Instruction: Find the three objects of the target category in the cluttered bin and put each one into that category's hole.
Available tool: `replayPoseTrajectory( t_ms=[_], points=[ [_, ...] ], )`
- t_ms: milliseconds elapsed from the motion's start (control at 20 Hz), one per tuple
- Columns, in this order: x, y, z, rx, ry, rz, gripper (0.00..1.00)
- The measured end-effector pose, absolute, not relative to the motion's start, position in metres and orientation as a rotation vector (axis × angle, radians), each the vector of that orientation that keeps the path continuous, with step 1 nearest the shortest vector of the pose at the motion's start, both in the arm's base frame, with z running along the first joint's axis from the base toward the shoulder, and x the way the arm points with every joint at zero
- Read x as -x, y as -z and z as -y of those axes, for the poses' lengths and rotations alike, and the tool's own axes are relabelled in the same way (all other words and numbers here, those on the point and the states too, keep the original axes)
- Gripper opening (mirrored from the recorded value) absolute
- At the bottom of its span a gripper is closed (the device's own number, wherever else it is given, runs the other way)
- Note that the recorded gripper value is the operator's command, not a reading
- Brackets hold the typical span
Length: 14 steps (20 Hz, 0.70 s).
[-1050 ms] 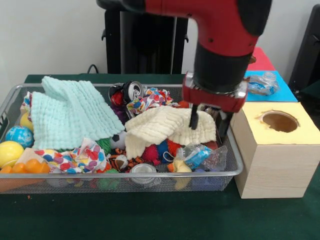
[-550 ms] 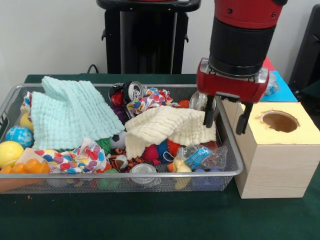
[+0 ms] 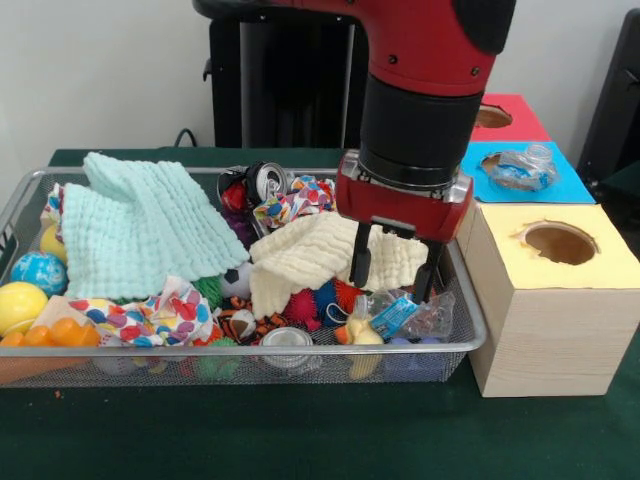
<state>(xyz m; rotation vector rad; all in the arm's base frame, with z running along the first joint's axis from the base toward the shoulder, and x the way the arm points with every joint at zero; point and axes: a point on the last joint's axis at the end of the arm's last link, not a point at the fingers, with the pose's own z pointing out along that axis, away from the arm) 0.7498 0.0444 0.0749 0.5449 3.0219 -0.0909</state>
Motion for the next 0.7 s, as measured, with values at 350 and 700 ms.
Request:
replayPoseTrajectory(
  t_ms=[350, 700],
  points=[
    [-0.733, -0.062, -0.045, -0.569, 0.087, -3.063, 1.0],
    [-0.724, -0.046, -0.032, -0.607, 0.078, -3.085, 1.0]
  ],
)
